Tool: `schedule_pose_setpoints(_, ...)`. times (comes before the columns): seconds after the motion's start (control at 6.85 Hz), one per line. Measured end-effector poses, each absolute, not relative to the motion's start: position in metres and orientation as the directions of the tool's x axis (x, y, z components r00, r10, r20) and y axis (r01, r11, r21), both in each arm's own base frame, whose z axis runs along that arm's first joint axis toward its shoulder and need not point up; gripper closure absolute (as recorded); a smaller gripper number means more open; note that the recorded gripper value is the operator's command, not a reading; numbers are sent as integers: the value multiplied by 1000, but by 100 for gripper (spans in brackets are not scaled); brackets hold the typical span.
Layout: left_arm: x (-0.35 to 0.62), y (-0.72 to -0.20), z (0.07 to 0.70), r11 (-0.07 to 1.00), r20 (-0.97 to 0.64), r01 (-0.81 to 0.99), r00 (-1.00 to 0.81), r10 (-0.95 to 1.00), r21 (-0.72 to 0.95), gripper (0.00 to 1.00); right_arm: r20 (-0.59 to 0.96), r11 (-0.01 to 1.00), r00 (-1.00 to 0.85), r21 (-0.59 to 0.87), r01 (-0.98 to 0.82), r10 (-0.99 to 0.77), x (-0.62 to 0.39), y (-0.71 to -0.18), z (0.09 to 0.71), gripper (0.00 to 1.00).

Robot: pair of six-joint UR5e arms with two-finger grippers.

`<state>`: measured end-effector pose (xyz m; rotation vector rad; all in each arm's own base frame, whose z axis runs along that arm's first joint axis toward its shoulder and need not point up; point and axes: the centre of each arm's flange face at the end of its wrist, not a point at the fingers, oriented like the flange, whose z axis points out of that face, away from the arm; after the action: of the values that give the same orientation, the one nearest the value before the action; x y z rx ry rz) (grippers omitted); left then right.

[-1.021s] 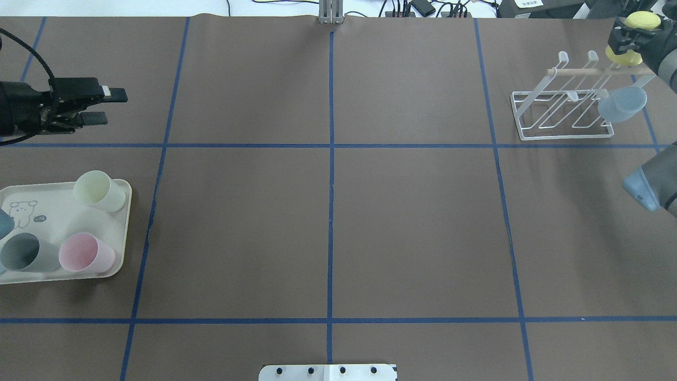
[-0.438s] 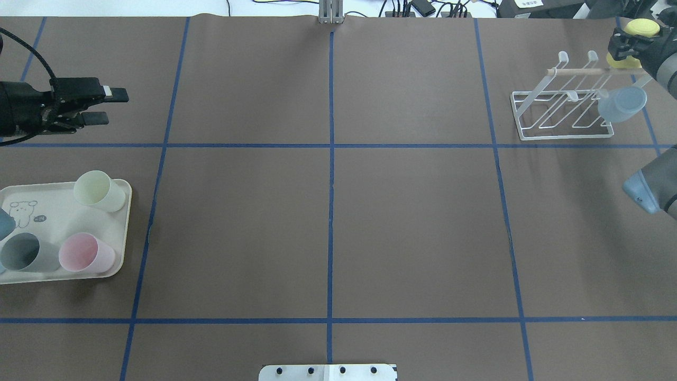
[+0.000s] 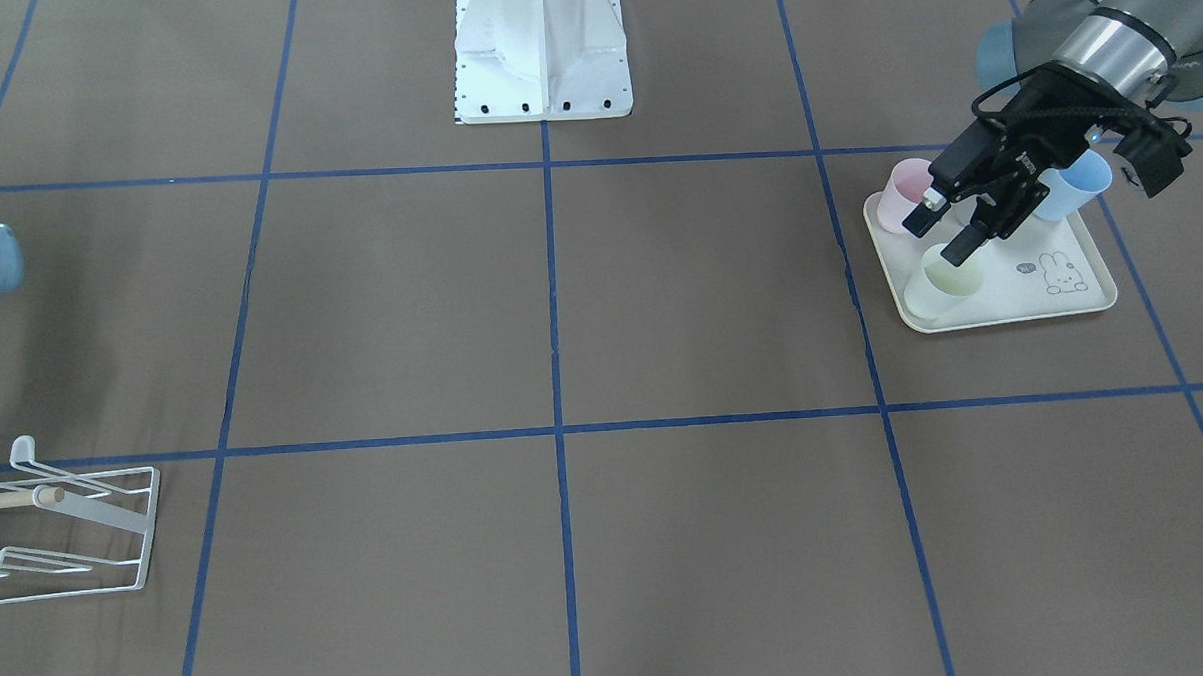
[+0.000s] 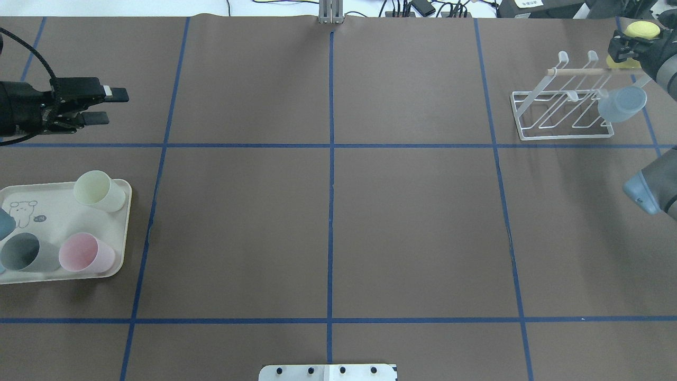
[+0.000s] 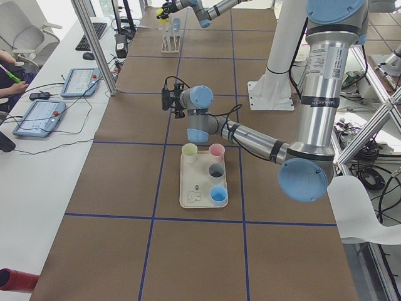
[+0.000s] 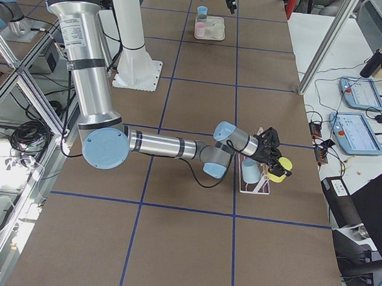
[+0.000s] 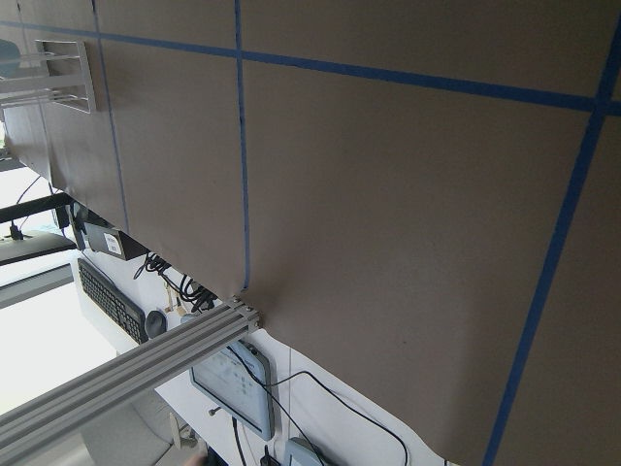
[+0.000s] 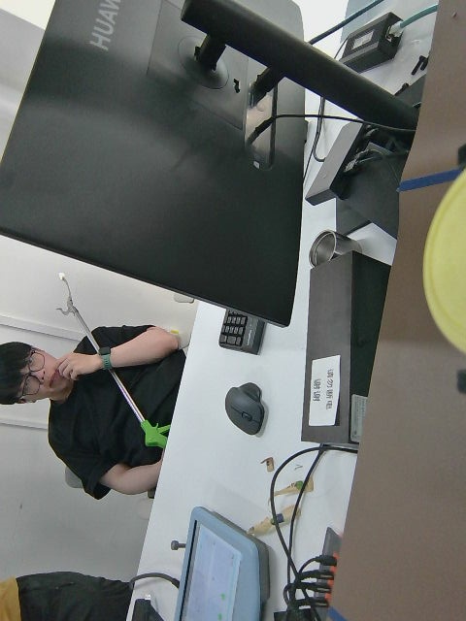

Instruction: Transfer IKEA cup to right arm and place on rack

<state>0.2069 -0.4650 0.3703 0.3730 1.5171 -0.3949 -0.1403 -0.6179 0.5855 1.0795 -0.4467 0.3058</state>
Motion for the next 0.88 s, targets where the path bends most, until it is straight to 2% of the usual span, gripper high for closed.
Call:
schedule_pose_setpoints(0.58,205,-465,367,883,-1000,469,13,-14,-6,0,538,431,843,764,-480,-13,-133,-621,567,0)
schedule_pose_setpoints(0.88,184,-475,371,881,-996,467,88,31,69,0,611,464,788,722,-514,-77,-93,-628,536,0)
